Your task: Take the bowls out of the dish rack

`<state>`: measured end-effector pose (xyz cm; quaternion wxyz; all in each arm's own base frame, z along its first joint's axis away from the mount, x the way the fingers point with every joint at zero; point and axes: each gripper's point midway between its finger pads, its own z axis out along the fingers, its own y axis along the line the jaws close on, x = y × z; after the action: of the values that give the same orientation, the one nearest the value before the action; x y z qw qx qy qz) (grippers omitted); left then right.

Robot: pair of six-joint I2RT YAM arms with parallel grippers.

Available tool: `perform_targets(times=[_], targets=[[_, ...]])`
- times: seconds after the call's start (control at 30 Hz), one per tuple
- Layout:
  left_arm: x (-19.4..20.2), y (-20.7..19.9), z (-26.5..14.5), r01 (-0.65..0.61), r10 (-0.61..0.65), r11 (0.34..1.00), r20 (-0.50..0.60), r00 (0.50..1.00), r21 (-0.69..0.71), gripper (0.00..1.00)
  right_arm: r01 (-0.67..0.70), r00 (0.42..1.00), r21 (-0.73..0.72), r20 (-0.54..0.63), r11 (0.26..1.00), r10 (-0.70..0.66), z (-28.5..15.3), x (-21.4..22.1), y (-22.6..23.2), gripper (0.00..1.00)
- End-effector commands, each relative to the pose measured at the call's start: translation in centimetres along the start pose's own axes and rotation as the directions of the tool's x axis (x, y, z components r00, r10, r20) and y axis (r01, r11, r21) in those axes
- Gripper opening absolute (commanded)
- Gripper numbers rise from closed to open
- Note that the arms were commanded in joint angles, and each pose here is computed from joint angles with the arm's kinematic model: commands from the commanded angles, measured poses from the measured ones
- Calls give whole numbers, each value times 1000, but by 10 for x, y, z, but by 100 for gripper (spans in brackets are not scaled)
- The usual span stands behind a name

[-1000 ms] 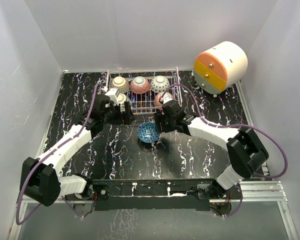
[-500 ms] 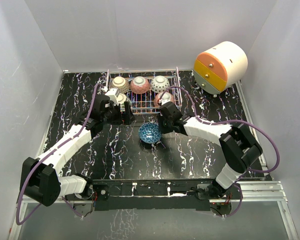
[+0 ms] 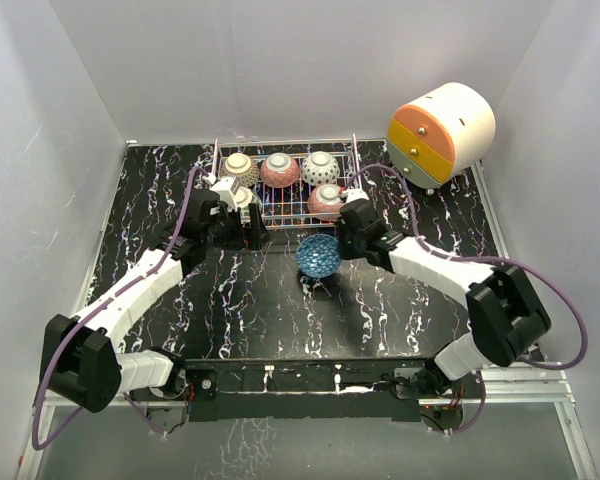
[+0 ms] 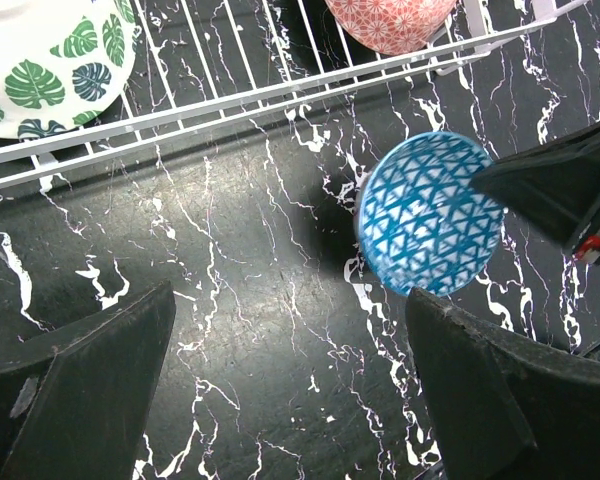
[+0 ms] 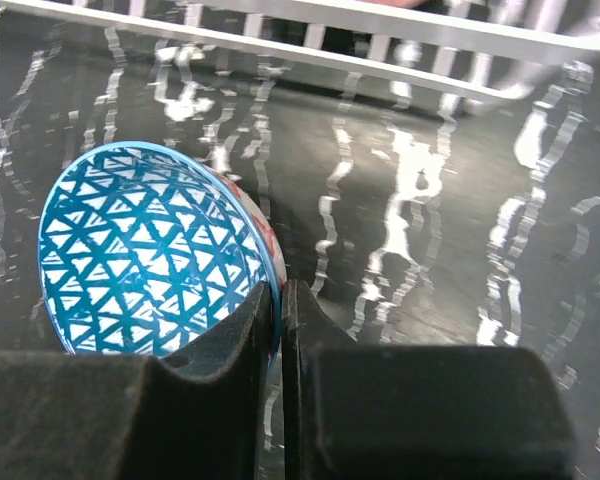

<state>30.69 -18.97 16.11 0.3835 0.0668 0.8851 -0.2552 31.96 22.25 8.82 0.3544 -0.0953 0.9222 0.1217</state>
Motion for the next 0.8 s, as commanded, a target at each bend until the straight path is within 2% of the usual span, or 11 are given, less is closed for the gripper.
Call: perform_targets(times=[0.0,0.37,0.53,0.77], targets=[[-5,-7,-5,-6,6,999,14,1000,36,97,-89,991,61,102,994,82,-20,-24,-45,8],[-7,-11,-5,-6,6,999,14,1000,51,97,-287,955,210,140,935,262,-40,-16,-153,8],[-9,-13,-5,-2,0,998,22,1000,61,97,-443,894,258,208,859,398,-41,-8,-191,8],[-7,-13,-5,-2,1,998,14,1000,66,97,-563,819,280,310,778,482,-44,-15,-230,8]])
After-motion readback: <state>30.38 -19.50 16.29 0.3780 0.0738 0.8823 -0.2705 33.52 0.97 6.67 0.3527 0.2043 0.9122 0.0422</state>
